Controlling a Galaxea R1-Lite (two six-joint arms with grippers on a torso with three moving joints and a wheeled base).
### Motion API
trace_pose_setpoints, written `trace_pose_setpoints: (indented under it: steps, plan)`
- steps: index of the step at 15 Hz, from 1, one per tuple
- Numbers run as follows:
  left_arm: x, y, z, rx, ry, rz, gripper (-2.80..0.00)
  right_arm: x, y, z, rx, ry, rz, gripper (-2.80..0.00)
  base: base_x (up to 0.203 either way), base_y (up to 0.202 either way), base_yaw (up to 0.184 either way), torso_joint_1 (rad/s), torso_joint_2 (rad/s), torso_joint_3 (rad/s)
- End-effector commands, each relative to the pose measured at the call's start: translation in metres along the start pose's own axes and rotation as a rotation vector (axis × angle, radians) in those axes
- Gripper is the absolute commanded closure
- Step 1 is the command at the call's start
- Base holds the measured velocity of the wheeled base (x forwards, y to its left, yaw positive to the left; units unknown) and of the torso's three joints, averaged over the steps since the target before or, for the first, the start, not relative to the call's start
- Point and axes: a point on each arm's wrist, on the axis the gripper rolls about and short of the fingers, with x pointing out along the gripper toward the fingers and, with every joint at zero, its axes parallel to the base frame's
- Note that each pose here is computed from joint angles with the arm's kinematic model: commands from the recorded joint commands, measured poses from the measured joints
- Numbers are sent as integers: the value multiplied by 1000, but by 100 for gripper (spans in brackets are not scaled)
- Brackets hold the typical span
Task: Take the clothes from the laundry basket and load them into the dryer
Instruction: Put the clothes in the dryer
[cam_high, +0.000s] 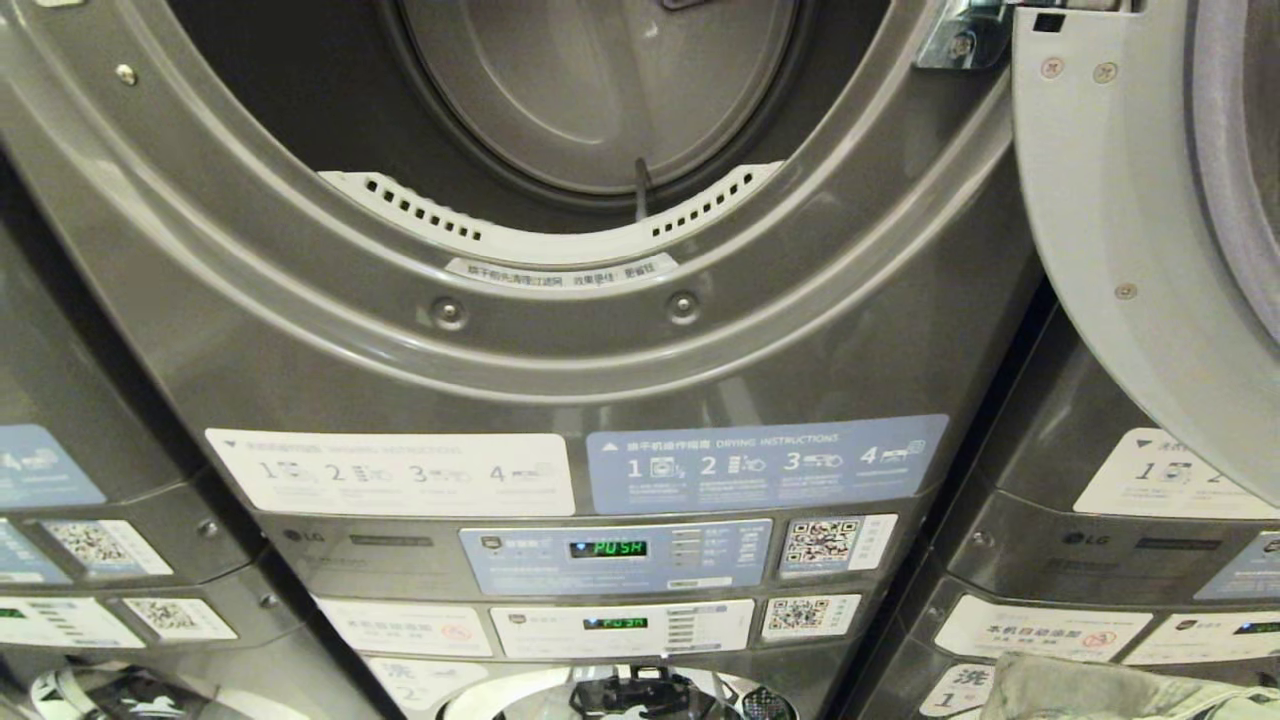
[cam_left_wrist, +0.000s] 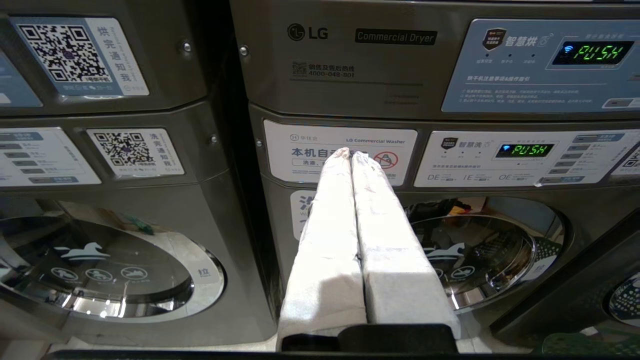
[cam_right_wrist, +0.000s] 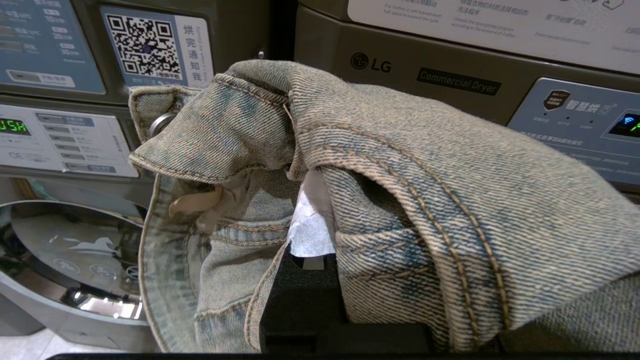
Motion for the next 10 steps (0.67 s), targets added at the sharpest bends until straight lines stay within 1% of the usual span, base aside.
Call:
trace_pose_setpoints:
  steps: [1, 5, 6, 7, 10]
  plan:
    - [0, 0, 0, -1, 2, 1, 0, 0, 0, 0, 2, 1, 1, 0, 0, 0, 0, 0, 0, 0]
    - [0, 0, 0, -1, 0, 1, 0, 0, 0, 0, -3, 1, 3, 0, 0, 0, 0, 0, 0, 0]
    - [0, 0, 0, -1, 1, 1, 0, 0, 0, 0, 0, 1, 1, 0, -3, 71, -5, 17, 9, 7]
    - [0, 0, 0, -1, 1, 1, 0, 0, 0, 0, 3, 0, 0, 0, -1, 120, 2, -2, 2, 2]
    - [0, 0, 0, -1, 2, 1, 0, 0, 0, 0, 1, -2, -1, 0, 0, 191, 1, 2, 1, 3]
